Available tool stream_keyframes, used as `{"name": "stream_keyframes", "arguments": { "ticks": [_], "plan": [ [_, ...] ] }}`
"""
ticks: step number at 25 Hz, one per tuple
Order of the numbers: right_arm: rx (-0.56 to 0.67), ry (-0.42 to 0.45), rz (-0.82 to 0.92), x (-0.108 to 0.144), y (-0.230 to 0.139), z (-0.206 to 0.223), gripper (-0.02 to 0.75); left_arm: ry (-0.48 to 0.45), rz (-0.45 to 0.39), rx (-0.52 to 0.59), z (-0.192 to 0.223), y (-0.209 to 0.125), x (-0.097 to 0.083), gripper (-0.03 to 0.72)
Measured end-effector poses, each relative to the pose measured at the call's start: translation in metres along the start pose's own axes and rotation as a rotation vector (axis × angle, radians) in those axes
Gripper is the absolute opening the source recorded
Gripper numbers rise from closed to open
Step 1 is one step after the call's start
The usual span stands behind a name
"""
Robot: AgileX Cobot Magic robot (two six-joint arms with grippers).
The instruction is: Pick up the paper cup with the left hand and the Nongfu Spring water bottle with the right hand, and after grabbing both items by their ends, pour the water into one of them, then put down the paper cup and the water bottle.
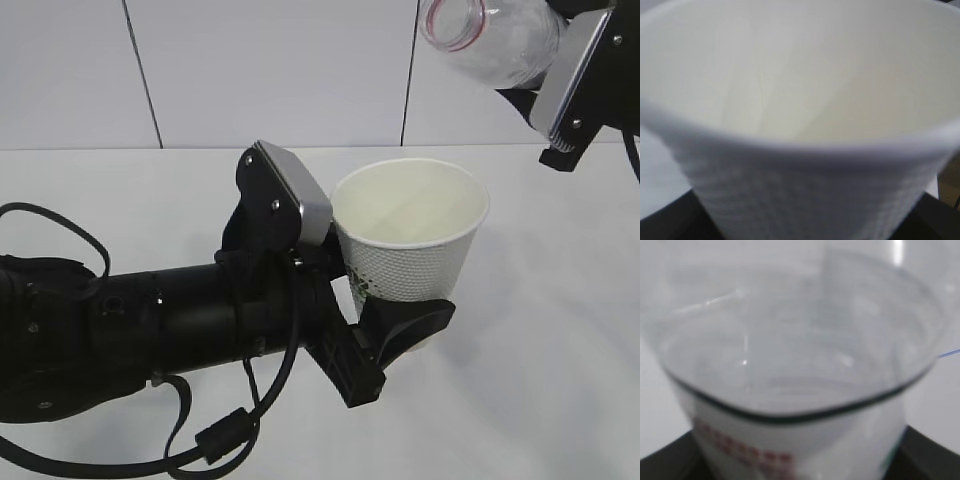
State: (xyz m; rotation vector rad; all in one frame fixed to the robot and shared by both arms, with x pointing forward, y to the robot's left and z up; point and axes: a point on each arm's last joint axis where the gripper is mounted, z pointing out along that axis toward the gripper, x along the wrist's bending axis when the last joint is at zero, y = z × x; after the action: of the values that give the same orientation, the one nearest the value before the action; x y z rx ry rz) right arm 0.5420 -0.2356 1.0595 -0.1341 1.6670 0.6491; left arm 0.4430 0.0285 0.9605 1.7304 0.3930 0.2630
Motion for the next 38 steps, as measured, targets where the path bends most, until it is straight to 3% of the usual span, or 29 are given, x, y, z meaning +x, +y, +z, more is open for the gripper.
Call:
{"name": "stream_keyframes", "arguments": {
  "ticks": [38],
  "plan": [
    [-0.020, -0.038, -0.235, -0.0032, 0.0023, -0.0001, 0.503, 0.014, -0.013, 0.000, 0.0000, -0.0001, 0.0013, 0.563]
  ]
}}
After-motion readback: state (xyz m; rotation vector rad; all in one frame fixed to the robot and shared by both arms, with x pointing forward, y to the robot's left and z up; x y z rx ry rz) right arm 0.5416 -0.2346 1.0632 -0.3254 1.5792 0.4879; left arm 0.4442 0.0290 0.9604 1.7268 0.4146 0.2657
